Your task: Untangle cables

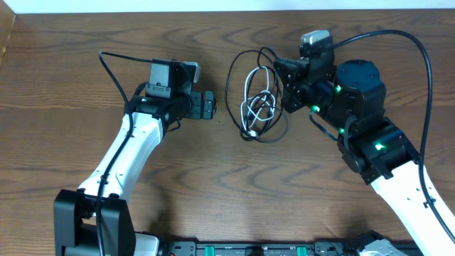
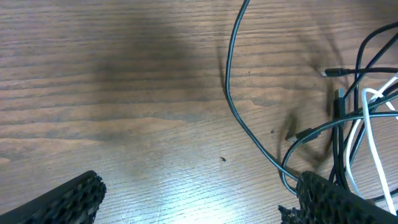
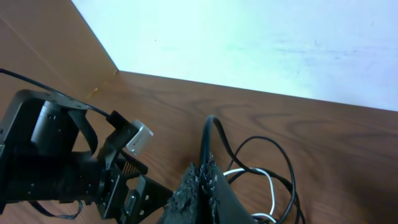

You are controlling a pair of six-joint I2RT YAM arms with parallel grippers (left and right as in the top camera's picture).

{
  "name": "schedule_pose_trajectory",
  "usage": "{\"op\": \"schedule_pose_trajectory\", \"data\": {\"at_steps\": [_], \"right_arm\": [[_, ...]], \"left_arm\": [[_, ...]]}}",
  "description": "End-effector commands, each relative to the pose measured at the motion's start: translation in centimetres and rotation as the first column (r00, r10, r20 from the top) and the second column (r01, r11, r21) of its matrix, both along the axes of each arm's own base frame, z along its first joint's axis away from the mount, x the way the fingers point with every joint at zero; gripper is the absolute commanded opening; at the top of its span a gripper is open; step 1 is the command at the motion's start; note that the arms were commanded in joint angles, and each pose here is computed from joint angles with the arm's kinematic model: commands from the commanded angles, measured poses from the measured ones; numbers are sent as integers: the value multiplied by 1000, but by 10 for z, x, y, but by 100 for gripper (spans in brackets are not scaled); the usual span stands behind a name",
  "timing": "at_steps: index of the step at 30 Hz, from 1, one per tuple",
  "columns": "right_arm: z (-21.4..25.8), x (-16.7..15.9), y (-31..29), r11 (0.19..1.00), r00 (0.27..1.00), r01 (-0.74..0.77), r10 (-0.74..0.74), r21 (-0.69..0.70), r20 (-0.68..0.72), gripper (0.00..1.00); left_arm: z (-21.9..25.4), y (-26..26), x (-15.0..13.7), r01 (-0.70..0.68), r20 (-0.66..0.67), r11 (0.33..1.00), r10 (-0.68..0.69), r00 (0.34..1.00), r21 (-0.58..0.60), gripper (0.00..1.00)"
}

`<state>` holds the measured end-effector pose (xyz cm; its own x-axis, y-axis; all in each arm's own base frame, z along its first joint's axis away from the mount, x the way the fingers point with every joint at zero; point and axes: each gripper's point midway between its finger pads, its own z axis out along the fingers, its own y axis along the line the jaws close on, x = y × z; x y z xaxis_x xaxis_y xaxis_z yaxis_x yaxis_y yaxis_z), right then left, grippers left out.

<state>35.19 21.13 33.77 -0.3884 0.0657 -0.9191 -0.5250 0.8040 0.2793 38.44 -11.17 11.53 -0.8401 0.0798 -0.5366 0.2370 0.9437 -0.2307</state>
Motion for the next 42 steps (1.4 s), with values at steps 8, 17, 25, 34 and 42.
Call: {"op": "schedule_pose_trajectory", "data": {"at_steps": [8, 17, 25, 34, 42], "right_arm": [[6, -5, -2, 1000, 1000, -2, 2, 19, -9, 1], [-13, 3, -7, 999, 998, 41, -42, -23, -53, 1], [-12, 0, -2, 1000, 998, 17, -17, -13, -59, 1], [-11, -7, 7, 999, 996, -50, 51, 8, -69, 1], [-10, -12, 13, 995, 993, -92, 94, 23, -71, 1]], "left_arm": [[4, -30, -13, 160, -6, 978, -162, 987, -130, 98], [34, -76, -36, 437, 118, 837, -423, 898, -330, 98], [47, -89, -31, 440, 160, 814, -411, 898, -379, 99], [58, -123, -41, 545, 237, 754, -491, 838, -366, 98], [57, -124, -37, 541, 243, 769, -484, 841, -342, 98]]}}
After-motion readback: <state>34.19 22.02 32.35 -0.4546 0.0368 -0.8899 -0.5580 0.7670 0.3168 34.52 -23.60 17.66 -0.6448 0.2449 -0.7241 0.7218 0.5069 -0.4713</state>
